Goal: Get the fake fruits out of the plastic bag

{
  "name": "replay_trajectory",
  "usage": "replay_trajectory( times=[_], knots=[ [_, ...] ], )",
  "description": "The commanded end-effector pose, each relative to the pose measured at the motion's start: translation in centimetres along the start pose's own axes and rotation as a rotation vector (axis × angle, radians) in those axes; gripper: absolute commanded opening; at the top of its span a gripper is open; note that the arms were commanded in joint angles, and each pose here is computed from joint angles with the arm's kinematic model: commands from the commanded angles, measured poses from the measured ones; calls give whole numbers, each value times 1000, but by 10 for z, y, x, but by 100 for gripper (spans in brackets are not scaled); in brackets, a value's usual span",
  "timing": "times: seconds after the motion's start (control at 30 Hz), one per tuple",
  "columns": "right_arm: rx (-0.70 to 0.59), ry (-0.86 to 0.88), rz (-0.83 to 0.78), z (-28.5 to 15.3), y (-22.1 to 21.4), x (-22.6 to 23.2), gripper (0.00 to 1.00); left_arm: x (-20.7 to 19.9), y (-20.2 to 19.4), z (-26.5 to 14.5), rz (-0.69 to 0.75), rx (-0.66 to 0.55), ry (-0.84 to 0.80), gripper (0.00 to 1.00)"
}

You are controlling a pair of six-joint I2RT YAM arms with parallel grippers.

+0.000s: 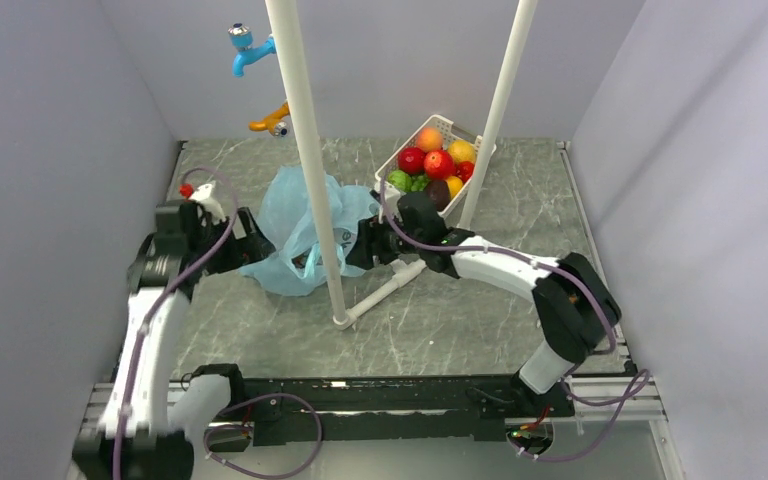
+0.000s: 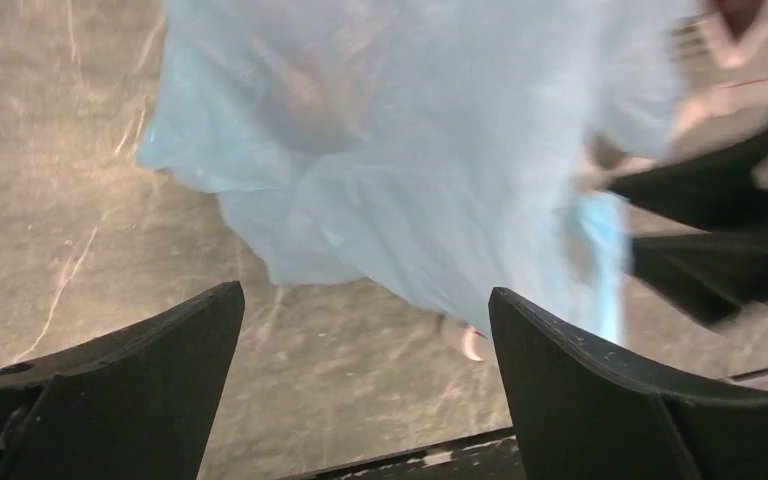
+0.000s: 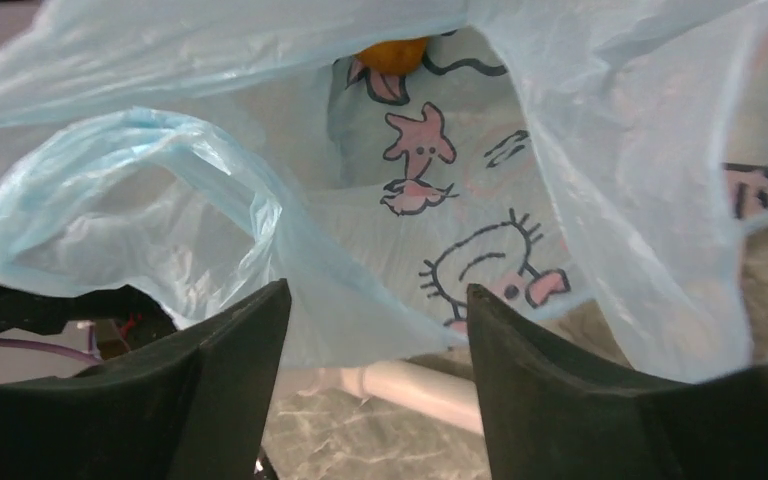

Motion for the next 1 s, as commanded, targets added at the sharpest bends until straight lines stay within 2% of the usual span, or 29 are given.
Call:
replay_trajectory(
  times=[0.0, 0.1, 0.2, 0.27, 0.4, 0.43, 0.63, 0.67, 0.7, 0.9, 0.97],
  knots=[
    [-142, 125, -15, 23, 27, 17, 73, -40, -19, -53, -73, -132, -243, 99],
    [-134, 200, 2, 45, 25, 30, 75, -61, -38, -55, -127, -130, -355, 99],
    [-91, 223, 9, 66, 12, 47, 74, -65, -57, -41, -182, -95, -330, 99],
    [-81, 227, 11, 74, 2, 58, 68, -60, -69, -25, -201, -64, -258, 99],
    [-62, 321, 77, 77, -14, 73, 46, -58, -80, -4, -226, -3, -148, 100],
    [-59, 341, 87, 76, -18, 77, 42, -57, -79, -1, -231, -9, -113, 99],
    [-51, 456, 118, 65, -32, 94, 41, -23, -84, 1, -217, -10, 200, 92],
    [-57, 462, 123, 64, -33, 94, 42, -20, -86, 1, -211, -1, 220, 88],
    [-64, 466, 125, 63, -31, 93, 42, -18, -87, 1, -204, 4, 232, 76],
    [-87, 515, 120, 60, -21, 96, 50, -11, -92, 3, -142, 31, 255, 35],
    [-89, 435, 105, 65, -20, 87, 50, -8, -91, 0, -118, 40, 287, 13]
  ],
)
Point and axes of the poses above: each gripper's point midway between its finger pads, its own z axis out along the fingers, its own x axis along the line the jaws close on, y = z × x, the point moved 5 cm from there along -z, back along the fingers, and after that the axes turned 6 degrees about -z, right-handed, at the moved point
